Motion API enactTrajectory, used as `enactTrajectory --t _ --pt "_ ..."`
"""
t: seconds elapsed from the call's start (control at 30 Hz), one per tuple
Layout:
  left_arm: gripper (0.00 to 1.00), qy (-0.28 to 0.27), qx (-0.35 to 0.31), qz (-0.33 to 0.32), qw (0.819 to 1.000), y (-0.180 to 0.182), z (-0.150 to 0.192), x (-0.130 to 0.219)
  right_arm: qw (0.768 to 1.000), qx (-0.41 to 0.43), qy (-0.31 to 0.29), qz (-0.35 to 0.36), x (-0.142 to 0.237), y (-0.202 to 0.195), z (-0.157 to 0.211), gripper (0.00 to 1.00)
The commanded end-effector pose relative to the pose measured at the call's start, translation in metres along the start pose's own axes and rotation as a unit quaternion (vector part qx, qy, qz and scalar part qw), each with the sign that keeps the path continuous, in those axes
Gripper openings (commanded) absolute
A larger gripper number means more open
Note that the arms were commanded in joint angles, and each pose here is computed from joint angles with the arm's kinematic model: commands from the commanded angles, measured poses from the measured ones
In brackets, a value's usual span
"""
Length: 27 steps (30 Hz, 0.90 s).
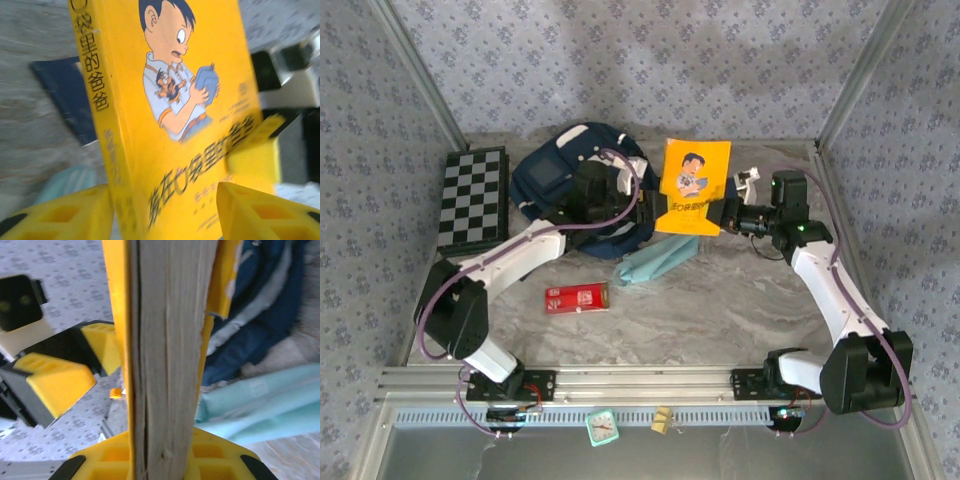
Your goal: Pack books, pencil case, and school supplies into a backpack
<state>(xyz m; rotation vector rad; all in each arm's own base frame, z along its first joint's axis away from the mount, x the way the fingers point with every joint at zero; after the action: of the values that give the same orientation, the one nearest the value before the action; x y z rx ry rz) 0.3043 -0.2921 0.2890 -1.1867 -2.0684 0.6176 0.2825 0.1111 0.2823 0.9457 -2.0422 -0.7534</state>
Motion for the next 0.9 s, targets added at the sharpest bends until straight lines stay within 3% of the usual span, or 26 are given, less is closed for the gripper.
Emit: enactTrajectory --t 0.0,0.1,0.3,0.43,0.73,0.87 --pt "0.61 0.035 -0.09 -0.151 0.984 0.022 0.0 0.022 0.997 0.009 0.001 0.077 0.01 -0.007 0.0 0.0" --pt "0.62 0.076 -0.105 -0.268 0.955 0.058 0.002 0.025 0.992 -0.017 0.01 0.127 0.014 -0.021 0.005 0.0" --pt "0.61 0.157 -0.149 -0.344 0.914 0.102 0.009 0.006 0.985 -0.051 0.01 0.162 0.02 -0.038 0.007 0.0" --pt "0.57 0.204 -0.159 -0.313 0.914 0.11 0.015 -0.016 0.985 -0.06 0.005 0.164 0.023 -0.042 0.006 0.0" --pt "0.43 0.245 -0.16 -0.319 0.902 0.139 0.022 -0.052 0.984 -0.075 0.002 0.159 0.025 -0.05 0.008 0.0" --pt "0.28 0.255 -0.162 -0.32 0.898 0.147 0.025 -0.062 0.985 -0.078 0.001 0.156 0.025 -0.052 0.008 0.0"
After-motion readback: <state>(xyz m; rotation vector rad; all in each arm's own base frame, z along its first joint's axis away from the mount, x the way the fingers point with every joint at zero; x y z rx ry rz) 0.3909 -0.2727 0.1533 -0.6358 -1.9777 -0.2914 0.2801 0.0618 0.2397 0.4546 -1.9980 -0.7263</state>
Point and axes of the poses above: each hand's point on the last joint's axis, 136 mm out from that joint toward the fingers, its own x axis back along the fingers, its own y axis along the line the jaws close on, z = x × y, the point moved 7 cm from there along x, back along the fingers, and after that the axes turned 5 degrees about x, right-handed, at the moved point
